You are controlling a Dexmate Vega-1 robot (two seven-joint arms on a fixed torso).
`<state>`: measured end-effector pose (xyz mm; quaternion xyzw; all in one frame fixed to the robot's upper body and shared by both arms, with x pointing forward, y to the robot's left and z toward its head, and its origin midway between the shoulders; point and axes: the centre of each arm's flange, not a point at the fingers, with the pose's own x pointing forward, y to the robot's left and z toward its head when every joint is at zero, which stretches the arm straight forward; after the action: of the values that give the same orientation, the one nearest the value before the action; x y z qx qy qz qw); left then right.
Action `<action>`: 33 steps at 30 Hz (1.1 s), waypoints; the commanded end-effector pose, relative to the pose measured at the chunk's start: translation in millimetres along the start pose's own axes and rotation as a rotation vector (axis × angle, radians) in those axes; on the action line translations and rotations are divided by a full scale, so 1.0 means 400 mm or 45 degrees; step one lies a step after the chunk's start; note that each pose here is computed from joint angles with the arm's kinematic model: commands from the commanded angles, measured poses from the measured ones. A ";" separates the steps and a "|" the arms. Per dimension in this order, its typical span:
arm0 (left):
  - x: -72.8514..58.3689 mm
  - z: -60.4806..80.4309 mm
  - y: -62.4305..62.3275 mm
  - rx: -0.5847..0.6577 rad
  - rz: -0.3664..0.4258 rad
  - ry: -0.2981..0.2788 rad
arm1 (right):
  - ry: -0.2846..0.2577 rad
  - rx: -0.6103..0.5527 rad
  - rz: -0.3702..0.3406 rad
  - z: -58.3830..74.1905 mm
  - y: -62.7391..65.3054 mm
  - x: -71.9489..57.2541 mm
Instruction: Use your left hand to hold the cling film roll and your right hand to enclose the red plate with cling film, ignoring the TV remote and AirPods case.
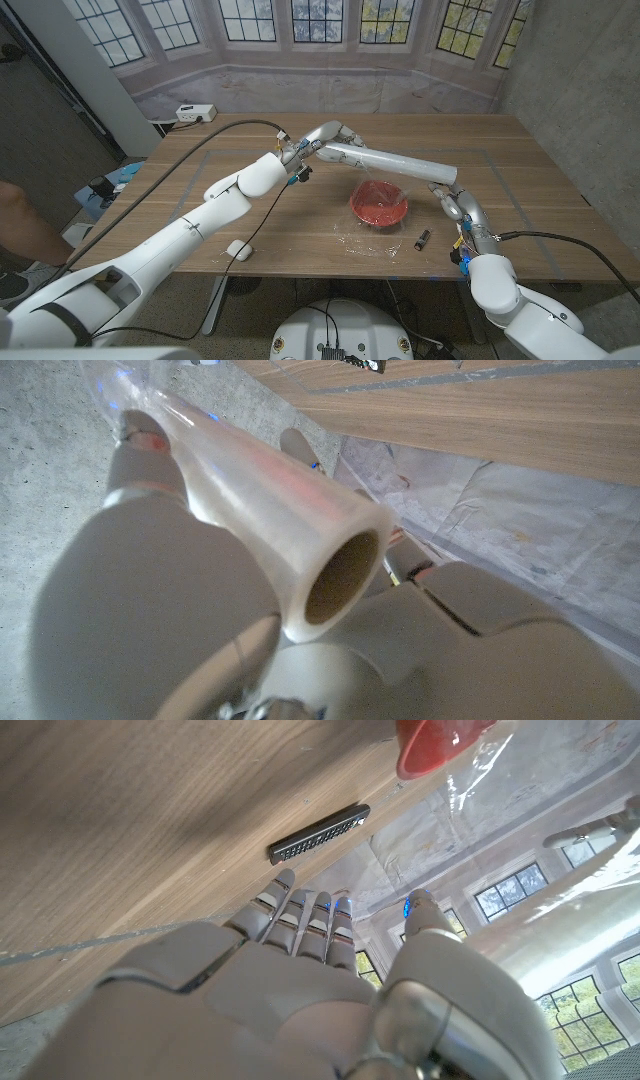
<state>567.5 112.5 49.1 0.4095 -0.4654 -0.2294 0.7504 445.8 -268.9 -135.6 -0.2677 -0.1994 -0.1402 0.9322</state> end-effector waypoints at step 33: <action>0.037 -0.063 0.007 0.096 -0.001 -0.082 | -0.024 -0.014 0.062 0.119 0.017 -0.162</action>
<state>588.4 111.4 53.2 0.4282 -0.4957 -0.2302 0.7197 386.7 -238.2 -131.6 -0.2679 -0.2039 -0.1241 0.9334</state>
